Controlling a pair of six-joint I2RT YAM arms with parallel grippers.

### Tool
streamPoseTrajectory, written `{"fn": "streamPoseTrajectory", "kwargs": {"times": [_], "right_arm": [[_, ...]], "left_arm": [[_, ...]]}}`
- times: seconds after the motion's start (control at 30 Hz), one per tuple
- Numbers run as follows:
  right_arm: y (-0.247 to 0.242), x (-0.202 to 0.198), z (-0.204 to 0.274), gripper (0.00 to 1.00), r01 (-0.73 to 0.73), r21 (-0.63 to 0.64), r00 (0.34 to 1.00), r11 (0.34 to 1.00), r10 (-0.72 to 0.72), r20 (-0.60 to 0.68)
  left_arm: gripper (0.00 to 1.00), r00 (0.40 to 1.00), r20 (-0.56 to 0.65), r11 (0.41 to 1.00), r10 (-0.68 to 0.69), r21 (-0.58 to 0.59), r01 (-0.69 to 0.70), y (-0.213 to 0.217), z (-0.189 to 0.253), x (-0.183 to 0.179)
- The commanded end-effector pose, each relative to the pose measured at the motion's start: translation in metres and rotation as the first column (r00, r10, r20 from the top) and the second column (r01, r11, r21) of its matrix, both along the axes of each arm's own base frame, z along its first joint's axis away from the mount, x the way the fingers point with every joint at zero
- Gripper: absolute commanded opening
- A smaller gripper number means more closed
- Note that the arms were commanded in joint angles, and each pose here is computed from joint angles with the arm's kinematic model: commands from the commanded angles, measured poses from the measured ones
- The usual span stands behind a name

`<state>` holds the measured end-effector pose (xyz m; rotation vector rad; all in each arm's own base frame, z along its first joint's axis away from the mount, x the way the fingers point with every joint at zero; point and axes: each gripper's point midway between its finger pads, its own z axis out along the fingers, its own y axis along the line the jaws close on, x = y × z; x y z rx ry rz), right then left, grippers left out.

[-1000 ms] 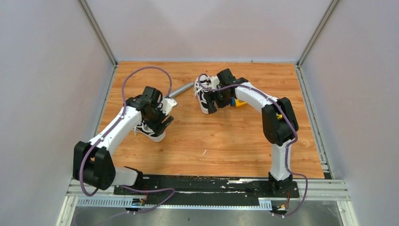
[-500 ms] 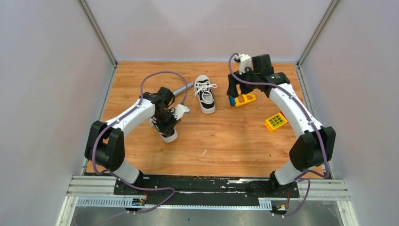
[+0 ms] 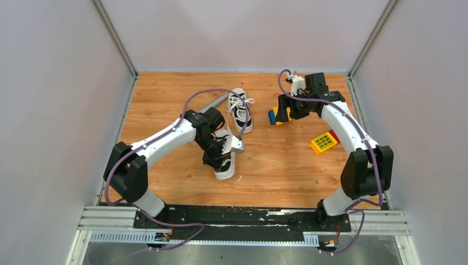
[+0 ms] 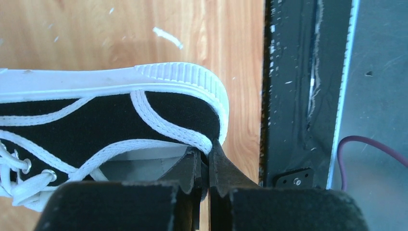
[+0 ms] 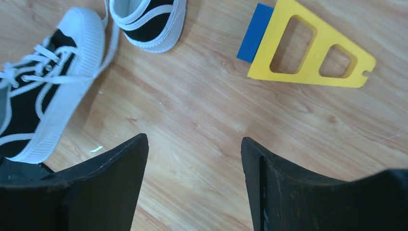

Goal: Tie the shoes
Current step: Move the shoe to the center of the board.

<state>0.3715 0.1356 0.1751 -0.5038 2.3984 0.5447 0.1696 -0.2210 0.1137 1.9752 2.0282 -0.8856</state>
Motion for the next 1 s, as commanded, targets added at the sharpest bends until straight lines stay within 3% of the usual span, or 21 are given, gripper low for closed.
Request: {"fn": "streamPoseTrajectory", "kwargs": {"times": [0.0, 0.17, 0.23, 0.27, 0.43, 0.5, 0.57, 0.63, 0.67, 0.7, 0.73, 0.83, 0.97], "right_arm": [[0.011, -0.016, 0.007, 0.71, -0.023, 0.087, 0.999, 0.996, 0.026, -0.031], [0.015, -0.02, -0.005, 0.71, -0.019, 0.114, 0.996, 0.993, 0.029, -0.085], [0.019, -0.023, -0.005, 0.72, -0.033, 0.131, 0.994, 0.991, 0.046, -0.099], [0.02, -0.024, -0.006, 0.73, -0.04, 0.135, 0.993, 0.99, 0.054, -0.105], [0.018, -0.034, 0.011, 0.77, -0.09, 0.114, 0.993, 0.989, 0.097, -0.061], [0.017, -0.038, 0.031, 0.75, -0.091, 0.113, 0.996, 0.989, 0.092, 0.0], [0.02, -0.045, 0.055, 0.72, -0.129, 0.129, 0.987, 0.983, 0.115, 0.11], [0.025, -0.048, 0.063, 0.76, -0.133, 0.156, 0.975, 0.979, 0.101, 0.195], [0.026, -0.049, 0.059, 0.8, -0.101, 0.182, 0.981, 0.978, 0.067, 0.183], [0.026, -0.05, 0.051, 0.84, -0.052, 0.207, 0.99, 0.977, 0.024, 0.136], [0.027, -0.051, 0.039, 0.86, 0.002, 0.227, 0.998, 0.974, -0.015, 0.056], [0.038, -0.062, -0.013, 0.86, 0.122, 0.289, 0.967, 0.949, -0.048, -0.25], [0.048, -0.063, -0.034, 0.82, 0.164, 0.321, 0.94, 0.933, -0.05, -0.336]], "left_arm": [[0.0, 0.993, -0.028, 0.984, -0.115, -0.139, 0.11, -0.035, 0.008, -0.024], [0.01, 0.99, -0.033, 0.983, -0.14, -0.127, 0.135, -0.047, -0.011, -0.039], [0.23, 0.991, -0.048, 0.985, -0.125, -0.124, 0.118, -0.051, -0.012, -0.04], [0.4, 0.993, -0.039, 0.986, -0.11, -0.13, 0.104, -0.053, -0.009, -0.037], [0.68, 0.993, 0.103, 0.96, 0.055, -0.278, -0.024, -0.062, 0.055, 0.007], [0.75, 0.962, 0.169, 0.93, 0.216, -0.336, -0.15, -0.056, 0.083, 0.04], [0.8, 0.853, 0.202, 0.851, 0.481, -0.341, -0.399, -0.036, 0.097, 0.086], [0.8, 0.717, 0.14, 0.716, 0.683, -0.32, -0.62, -0.014, 0.103, 0.117], [0.8, 0.623, 0.061, 0.613, 0.78, -0.275, -0.74, -0.001, 0.096, 0.129], [0.8, 0.562, 0.037, 0.553, 0.826, -0.24, -0.797, 0.007, 0.09, 0.135], [0.8, 0.461, -0.037, 0.448, 0.887, -0.177, -0.876, 0.018, 0.079, 0.143], [0.81, 0.349, -0.083, 0.343, 0.933, -0.084, -0.936, 0.034, 0.048, 0.156], [0.78, 0.193, -0.12, 0.202, 0.974, 0.075, -0.976, 0.057, 0.007, 0.169]]}}
